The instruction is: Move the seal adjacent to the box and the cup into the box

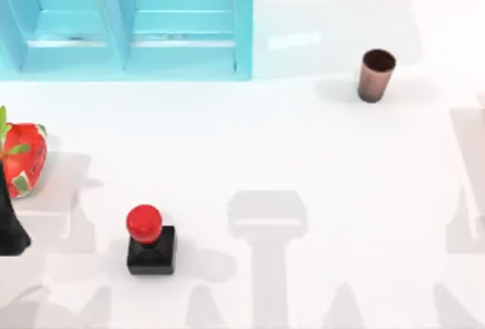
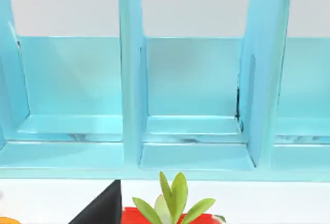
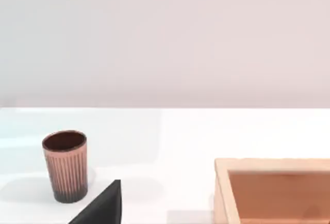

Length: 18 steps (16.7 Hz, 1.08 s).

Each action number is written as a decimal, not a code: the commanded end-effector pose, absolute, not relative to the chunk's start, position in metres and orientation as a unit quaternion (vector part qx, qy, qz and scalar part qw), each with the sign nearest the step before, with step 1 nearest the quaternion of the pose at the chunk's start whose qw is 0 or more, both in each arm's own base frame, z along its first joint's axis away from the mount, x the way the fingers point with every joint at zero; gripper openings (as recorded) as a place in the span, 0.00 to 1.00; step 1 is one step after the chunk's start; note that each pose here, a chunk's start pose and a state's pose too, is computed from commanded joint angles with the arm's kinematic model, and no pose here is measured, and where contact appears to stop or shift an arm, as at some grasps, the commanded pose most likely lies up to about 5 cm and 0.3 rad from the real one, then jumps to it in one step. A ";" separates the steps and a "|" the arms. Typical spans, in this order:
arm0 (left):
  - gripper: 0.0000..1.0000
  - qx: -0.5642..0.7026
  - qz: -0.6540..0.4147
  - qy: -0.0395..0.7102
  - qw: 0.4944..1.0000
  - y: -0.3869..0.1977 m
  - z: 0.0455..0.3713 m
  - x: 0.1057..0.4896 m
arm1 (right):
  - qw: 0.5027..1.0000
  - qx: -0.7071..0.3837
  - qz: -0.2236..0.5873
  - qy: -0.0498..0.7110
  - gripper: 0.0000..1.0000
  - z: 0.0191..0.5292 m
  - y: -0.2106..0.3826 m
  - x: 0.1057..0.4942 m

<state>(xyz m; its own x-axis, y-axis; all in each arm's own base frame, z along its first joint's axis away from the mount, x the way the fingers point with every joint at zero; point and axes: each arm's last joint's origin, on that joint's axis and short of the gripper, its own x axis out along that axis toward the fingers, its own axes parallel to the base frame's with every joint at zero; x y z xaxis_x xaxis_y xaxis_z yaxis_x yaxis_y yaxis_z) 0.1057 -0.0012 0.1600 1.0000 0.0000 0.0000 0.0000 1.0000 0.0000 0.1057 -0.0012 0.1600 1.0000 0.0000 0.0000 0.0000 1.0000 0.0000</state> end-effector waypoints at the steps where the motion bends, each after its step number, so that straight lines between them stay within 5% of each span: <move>1: 1.00 0.000 0.000 0.000 1.000 -0.001 0.160 0.106 | 1.000 0.000 0.000 0.000 1.00 0.160 -0.001 0.106; 10: 1.00 0.000 0.000 0.000 1.000 -0.001 0.160 0.106 | 0.991 0.064 0.075 0.086 1.00 0.225 0.016 0.112; 18: 1.00 0.000 0.000 0.000 1.000 -0.001 0.160 0.106 | 0.908 0.115 0.140 0.377 1.00 0.313 0.090 0.184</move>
